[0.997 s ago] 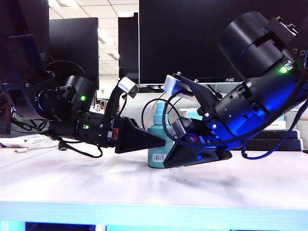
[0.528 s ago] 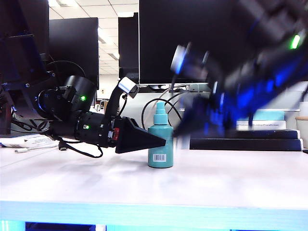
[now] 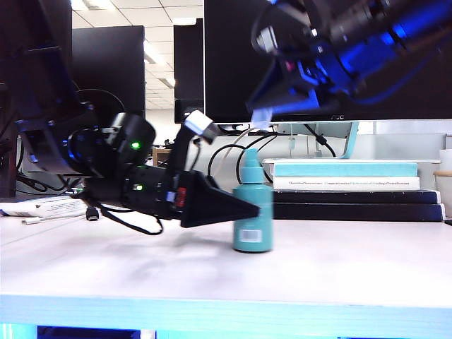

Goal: Pick up the sprayer with the left hand, pick up its lid with the right hand then put the lid on the sprayer.

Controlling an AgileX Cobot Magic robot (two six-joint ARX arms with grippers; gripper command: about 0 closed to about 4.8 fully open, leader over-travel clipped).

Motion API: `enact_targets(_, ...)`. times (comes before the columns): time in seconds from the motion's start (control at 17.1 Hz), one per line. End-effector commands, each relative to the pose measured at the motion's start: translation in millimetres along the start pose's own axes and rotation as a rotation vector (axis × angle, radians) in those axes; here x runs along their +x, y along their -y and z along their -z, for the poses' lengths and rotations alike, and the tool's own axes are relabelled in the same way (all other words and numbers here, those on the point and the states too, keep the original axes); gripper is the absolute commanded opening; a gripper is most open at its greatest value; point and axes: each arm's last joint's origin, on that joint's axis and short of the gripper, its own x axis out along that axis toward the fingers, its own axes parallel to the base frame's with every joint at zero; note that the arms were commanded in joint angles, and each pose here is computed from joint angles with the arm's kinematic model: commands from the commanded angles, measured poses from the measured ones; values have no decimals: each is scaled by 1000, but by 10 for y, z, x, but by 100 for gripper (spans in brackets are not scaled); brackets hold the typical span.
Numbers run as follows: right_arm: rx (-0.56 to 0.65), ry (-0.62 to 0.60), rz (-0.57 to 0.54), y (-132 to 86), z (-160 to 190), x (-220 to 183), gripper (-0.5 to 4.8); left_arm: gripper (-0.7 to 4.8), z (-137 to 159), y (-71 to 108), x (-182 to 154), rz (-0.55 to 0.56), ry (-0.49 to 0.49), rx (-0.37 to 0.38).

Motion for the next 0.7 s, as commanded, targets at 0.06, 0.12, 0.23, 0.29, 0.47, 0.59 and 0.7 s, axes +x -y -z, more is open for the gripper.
enact_targets(0.06,-37,-27,11,26,-44,-4,45,214,28,41,74,14,-19,-27)
enact_targets(0.12,-35,-48,19,37,-23,-4,46,214,30,45,78,16,-19,-30)
enact_targets(0.23,-28,-59,32,77,-5,-2,46,214,43,51,78,18,-23,-42)
enact_targets(0.29,-28,-59,32,78,-2,4,58,214,46,53,78,19,-24,-46)
enact_targets(0.47,-26,-63,20,79,13,23,58,214,58,68,114,30,-26,-50)
enact_targets(0.59,-26,-64,20,80,15,26,58,214,61,97,168,46,-32,-58)
enact_targets(0.7,-26,-65,20,80,16,27,58,214,58,109,193,53,-33,-55)
